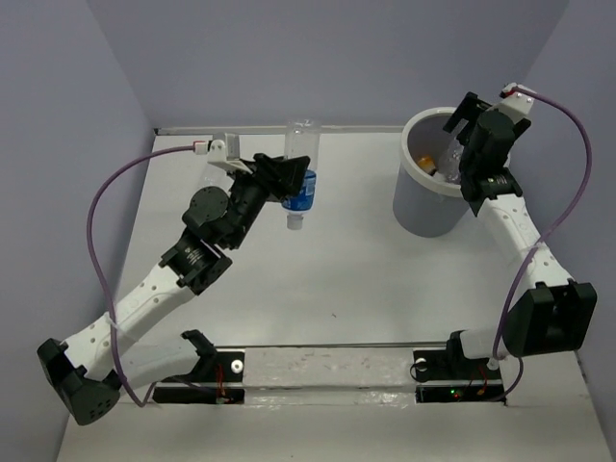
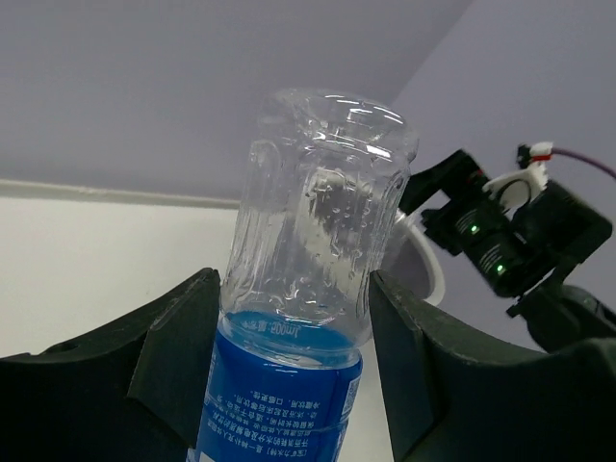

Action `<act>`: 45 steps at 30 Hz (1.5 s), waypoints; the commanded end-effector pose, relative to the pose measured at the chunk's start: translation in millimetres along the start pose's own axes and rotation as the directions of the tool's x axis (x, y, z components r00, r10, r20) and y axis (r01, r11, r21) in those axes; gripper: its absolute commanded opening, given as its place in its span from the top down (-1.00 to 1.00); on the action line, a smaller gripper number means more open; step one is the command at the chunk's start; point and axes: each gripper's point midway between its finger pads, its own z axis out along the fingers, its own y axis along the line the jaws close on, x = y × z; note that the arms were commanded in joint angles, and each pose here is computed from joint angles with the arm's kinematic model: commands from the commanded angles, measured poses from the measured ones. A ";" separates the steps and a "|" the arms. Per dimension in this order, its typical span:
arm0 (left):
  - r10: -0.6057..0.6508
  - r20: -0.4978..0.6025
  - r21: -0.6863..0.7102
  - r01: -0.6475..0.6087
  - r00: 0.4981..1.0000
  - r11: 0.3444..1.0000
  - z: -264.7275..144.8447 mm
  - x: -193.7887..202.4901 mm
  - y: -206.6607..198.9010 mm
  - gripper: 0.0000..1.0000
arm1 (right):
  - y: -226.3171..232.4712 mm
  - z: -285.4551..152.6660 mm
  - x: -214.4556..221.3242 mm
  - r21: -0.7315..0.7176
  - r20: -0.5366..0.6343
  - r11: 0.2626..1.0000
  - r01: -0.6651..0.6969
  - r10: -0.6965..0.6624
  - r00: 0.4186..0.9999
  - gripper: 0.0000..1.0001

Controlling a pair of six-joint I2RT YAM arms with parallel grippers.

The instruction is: Put the plastic bottles in the bin

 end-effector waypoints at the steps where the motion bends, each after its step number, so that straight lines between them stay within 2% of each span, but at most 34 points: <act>1: -0.045 0.170 0.177 0.015 0.984 0.984 29.2 -60.1 -64.7 0.35 | 20.4 -15.9 -50.1 -0.135 0.055 0.984 -0.115 0.124 0.991 -0.99; 2: -0.045 0.161 0.186 0.014 0.986 0.982 45.5 -50.8 -69.0 0.35 | 24.0 -20.0 -50.9 -0.159 0.038 0.980 -0.119 0.127 0.991 -0.99; 4: -0.061 0.193 0.231 0.015 0.979 0.973 57.2 -59.9 -91.2 0.35 | 40.0 -32.0 -56.7 -0.253 -0.002 0.957 -0.146 0.150 0.989 -0.99; 7: -0.066 0.194 0.264 0.012 0.979 0.965 96.8 -40.4 -112.8 0.35 | 46.4 -69.1 -64.2 -0.353 -0.062 0.911 -0.213 0.204 0.977 -0.97; 10: -0.080 0.245 0.320 -0.003 0.966 0.947 113.2 -52.8 -146.6 0.35 | 50.8 -102.7 -61.4 -0.429 -0.134 0.849 -0.308 0.277 0.951 -0.91; 11: -0.031 0.238 0.296 -0.042 0.971 0.954 140.2 -28.0 -148.3 0.34 | 50.4 -125.2 -65.3 -0.473 -0.155 0.810 -0.346 0.310 0.938 -0.69; 12: -0.030 0.238 0.296 -0.043 0.971 0.954 140.5 -27.7 -148.4 0.34 | 49.3 -134.4 -68.5 -0.489 -0.156 0.797 -0.354 0.319 0.935 -0.68; 13: -0.028 0.240 0.301 -0.047 0.970 0.952 155.0 -20.7 -154.6 0.33 | 45.9 -142.1 -72.4 -0.492 -0.154 0.792 -0.361 0.330 0.932 -0.30; 15: -0.036 0.241 0.312 -0.042 0.970 0.949 168.7 -14.1 -160.4 0.32 | 36.2 -165.8 -89.5 -0.512 -0.127 0.774 -0.373 0.361 0.924 0.11; 16: -0.054 0.242 0.332 -0.031 0.969 0.943 180.5 -6.7 -166.4 0.32 | 33.4 -172.6 -93.1 -0.515 -0.126 0.770 -0.376 0.365 0.922 0.54; 18: -0.094 0.267 0.375 -0.014 0.959 0.927 187.8 -15.6 -183.1 0.29 | 30.9 -195.1 -112.3 -0.564 -0.100 0.740 -0.367 0.380 0.920 0.85; 19: -0.091 0.241 0.382 -0.009 0.966 0.924 201.9 7.9 -183.9 0.28 | 28.9 -200.3 -117.1 -0.569 -0.092 0.737 -0.366 0.385 0.918 0.98; 24: -0.140 0.261 0.444 0.010 0.955 0.896 227.9 34.2 -217.1 0.24 | 21.8 -223.4 -129.5 -0.596 -0.081 0.710 -0.374 0.411 0.908 1.00; 25: -0.179 0.301 0.481 0.014 0.937 0.877 222.9 14.2 -235.5 0.22 | 23.9 -227.3 -129.5 -0.612 -0.089 0.699 -0.372 0.406 0.910 1.00; 26: -0.158 0.267 0.465 0.017 0.951 0.885 238.9 50.3 -228.3 0.16 | 23.0 -231.1 -129.8 -0.618 -0.088 0.695 -0.369 0.405 0.910 1.00; 28: -0.174 0.269 0.455 0.034 0.947 0.890 250.1 64.5 -225.3 0.10 | 22.5 -235.6 -128.6 -0.626 -0.086 0.692 -0.360 0.397 0.914 0.99; 31: -0.157 0.249 0.412 0.042 0.956 0.910 261.8 88.2 -209.0 -0.32 | 16.3 -239.6 -131.4 -0.617 -0.060 0.710 -0.340 0.388 0.920 0.99; 32: -0.159 0.239 0.414 0.048 0.958 0.909 262.9 91.6 -207.0 -0.57 | 14.4 -241.1 -132.7 -0.615 -0.053 0.715 -0.333 0.384 0.922 0.99; 35: -0.140 0.215 0.425 0.037 0.967 0.904 260.1 97.4 -208.1 -0.89 | 15.3 -243.1 -132.9 -0.621 -0.053 0.713 -0.326 0.377 0.925 0.99; 36: -0.112 0.217 0.418 0.011 0.970 0.909 260.1 95.5 -206.5 -0.98 | 16.7 -242.1 -131.1 -0.623 -0.057 0.712 -0.325 0.372 0.926 0.99; 37: -0.104 0.231 0.420 -0.003 0.967 0.907 254.2 79.2 -211.9 -0.98 | 18.3 -241.1 -128.9 -0.626 -0.063 0.711 -0.321 0.365 0.929 0.98; 40: 0.020 0.233 0.372 -0.109 0.972 0.922 249.3 65.2 -205.1 -0.98 | 23.2 -244.8 -127.7 -0.653 -0.069 0.693 -0.305 0.347 0.935 0.97; 41: 0.034 0.260 0.372 -0.132 0.965 0.919 235.9 32.9 -211.5 -0.98 | 25.6 -247.1 -128.2 -0.666 -0.071 0.683 -0.299 0.340 0.938 0.93; 43: 0.142 0.236 0.327 -0.217 0.961 0.920 218.8 13.8 -196.5 -0.98 | 35.2 -257.3 -129.0 -0.715 -0.094 0.636 -0.291 0.325 0.941 0.89; 44: 0.201 0.187 0.286 -0.249 0.961 0.925 216.4 17.9 -178.1 -0.98 | 38.6 -260.3 -130.3 -0.732 -0.099 0.616 -0.291 0.326 0.940 0.88; 45: 0.280 0.099 0.239 -0.295 0.955 0.925 213.1 47.1 -146.7 -0.98 | 44.1 -267.0 -129.1 -0.761 -0.117 0.581 -0.289 0.315 0.942 0.86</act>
